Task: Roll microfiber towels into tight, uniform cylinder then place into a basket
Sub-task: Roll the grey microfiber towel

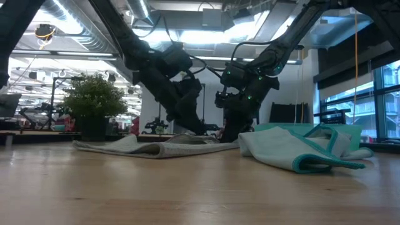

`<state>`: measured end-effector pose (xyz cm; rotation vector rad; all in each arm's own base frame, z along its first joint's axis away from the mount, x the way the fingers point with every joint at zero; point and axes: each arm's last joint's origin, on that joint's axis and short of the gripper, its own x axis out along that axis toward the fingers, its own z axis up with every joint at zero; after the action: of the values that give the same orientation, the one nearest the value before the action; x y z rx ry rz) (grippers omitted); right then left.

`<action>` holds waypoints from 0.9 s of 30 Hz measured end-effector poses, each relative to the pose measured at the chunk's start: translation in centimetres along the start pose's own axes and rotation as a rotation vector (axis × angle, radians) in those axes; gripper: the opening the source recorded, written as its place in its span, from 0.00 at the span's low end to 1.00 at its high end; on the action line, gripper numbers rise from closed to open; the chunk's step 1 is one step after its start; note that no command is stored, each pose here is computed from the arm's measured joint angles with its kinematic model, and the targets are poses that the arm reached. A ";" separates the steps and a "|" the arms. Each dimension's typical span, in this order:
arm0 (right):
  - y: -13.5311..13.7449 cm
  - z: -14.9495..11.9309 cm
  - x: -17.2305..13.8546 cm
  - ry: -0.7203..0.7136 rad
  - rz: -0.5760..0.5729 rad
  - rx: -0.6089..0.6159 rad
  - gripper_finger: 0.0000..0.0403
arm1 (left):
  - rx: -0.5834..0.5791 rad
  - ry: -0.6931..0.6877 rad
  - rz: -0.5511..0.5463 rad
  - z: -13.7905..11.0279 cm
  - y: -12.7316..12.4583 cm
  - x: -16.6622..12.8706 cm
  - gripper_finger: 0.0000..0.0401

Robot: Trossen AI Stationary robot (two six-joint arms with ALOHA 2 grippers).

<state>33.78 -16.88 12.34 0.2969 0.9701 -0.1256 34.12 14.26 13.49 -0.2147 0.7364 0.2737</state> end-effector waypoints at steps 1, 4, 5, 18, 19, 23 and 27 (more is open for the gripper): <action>0.0 0.0 0.0 0.000 0.000 0.000 0.37 | -0.003 0.003 0.017 -0.1 0.2 0.1 0.19; 0.0 0.0 0.0 0.000 0.000 0.000 0.37 | -0.010 0.012 0.072 -0.3 0.7 0.3 0.19; 0.0 0.0 0.0 0.000 0.000 0.000 0.37 | -0.013 0.010 0.092 -0.3 0.9 0.3 0.19; 0.0 0.0 0.0 0.000 0.000 0.000 0.37 | -0.063 0.008 0.314 -0.4 4.1 -0.3 0.19; 0.0 0.0 0.0 -0.001 0.000 0.000 0.37 | -0.068 0.008 0.326 -0.4 4.4 -0.4 0.19; 0.0 0.0 0.0 -0.002 0.001 0.000 0.37 | -0.092 0.008 0.359 -0.5 5.5 -0.6 0.19; 0.0 0.0 0.0 -0.002 0.001 0.000 0.37 | -0.149 0.022 0.374 -1.1 6.4 -0.2 0.19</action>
<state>33.79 -16.88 12.35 0.2972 0.9683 -0.1249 31.26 19.93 12.24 -0.2202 0.7764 0.6840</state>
